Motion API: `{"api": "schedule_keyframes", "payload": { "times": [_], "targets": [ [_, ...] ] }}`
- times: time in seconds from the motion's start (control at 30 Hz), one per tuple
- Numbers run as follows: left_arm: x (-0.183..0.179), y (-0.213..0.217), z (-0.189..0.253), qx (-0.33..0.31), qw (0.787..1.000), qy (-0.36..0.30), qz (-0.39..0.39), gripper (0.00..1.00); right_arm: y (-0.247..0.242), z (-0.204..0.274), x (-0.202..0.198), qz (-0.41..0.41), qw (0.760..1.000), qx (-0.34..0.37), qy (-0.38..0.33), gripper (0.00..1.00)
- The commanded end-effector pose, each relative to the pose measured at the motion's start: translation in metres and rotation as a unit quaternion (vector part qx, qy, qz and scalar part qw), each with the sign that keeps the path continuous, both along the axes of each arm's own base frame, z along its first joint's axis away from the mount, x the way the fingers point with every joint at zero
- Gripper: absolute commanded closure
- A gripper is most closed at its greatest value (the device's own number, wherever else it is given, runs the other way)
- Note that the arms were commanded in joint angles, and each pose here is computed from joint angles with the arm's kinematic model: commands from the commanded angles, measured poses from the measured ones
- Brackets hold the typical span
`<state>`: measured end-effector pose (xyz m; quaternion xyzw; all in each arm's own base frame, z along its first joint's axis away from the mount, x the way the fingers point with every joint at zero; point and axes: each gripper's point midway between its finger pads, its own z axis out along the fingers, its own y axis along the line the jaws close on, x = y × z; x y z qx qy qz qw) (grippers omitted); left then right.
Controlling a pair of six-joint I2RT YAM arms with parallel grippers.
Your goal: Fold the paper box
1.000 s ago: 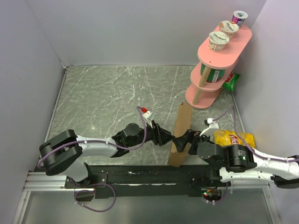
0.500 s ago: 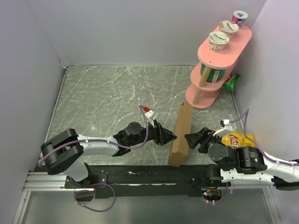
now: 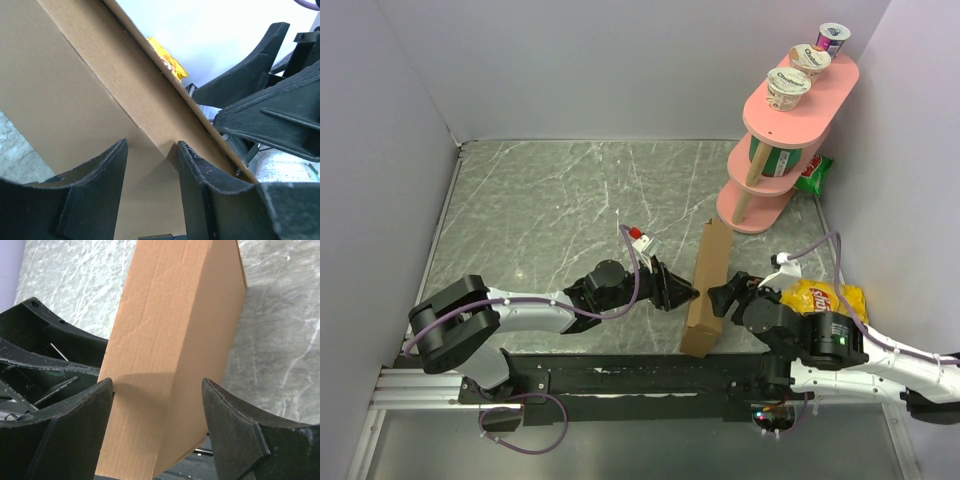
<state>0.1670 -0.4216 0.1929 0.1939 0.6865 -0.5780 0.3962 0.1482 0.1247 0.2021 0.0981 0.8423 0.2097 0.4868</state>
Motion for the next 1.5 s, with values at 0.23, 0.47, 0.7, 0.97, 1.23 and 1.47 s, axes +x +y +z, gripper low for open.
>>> {"api": "schedule_keyframes", "payload": {
  "times": [0.23, 0.47, 0.7, 0.97, 1.23, 1.47],
  "targets": [
    [0.0, -0.007, 0.001, 0.001, 1.0, -0.019, -0.017, 0.53, 0.021, -0.046, -0.002, 0.033, 0.996, -0.054, 0.069, 0.26],
    [0.002, 0.0, 0.006, -0.003, 1.0, -0.025, -0.002, 0.5, 0.005, -0.069, -0.012, 0.02, 0.99, -0.088, 0.106, 0.34],
    [0.017, 0.034, 0.014, 0.02, 0.996, 0.007, 0.087, 0.21, -0.004, -0.072, -0.014, 0.013, 0.989, -0.096, 0.109, 0.36],
    [-0.017, 0.044, 0.042, -0.016, 0.997, 0.057, 0.057, 0.09, 0.001, -0.073, -0.01, 0.015, 0.988, -0.11, 0.108, 0.34],
    [-0.053, 0.025, 0.022, 0.031, 0.996, 0.088, 0.011, 0.1, 0.002, -0.07, -0.01, 0.017, 0.989, -0.103, 0.104, 0.34],
    [-0.061, 0.022, 0.008, 0.027, 0.994, 0.103, -0.007, 0.18, 0.001, -0.069, -0.01, 0.018, 0.989, -0.103, 0.1, 0.34]
  ]
}}
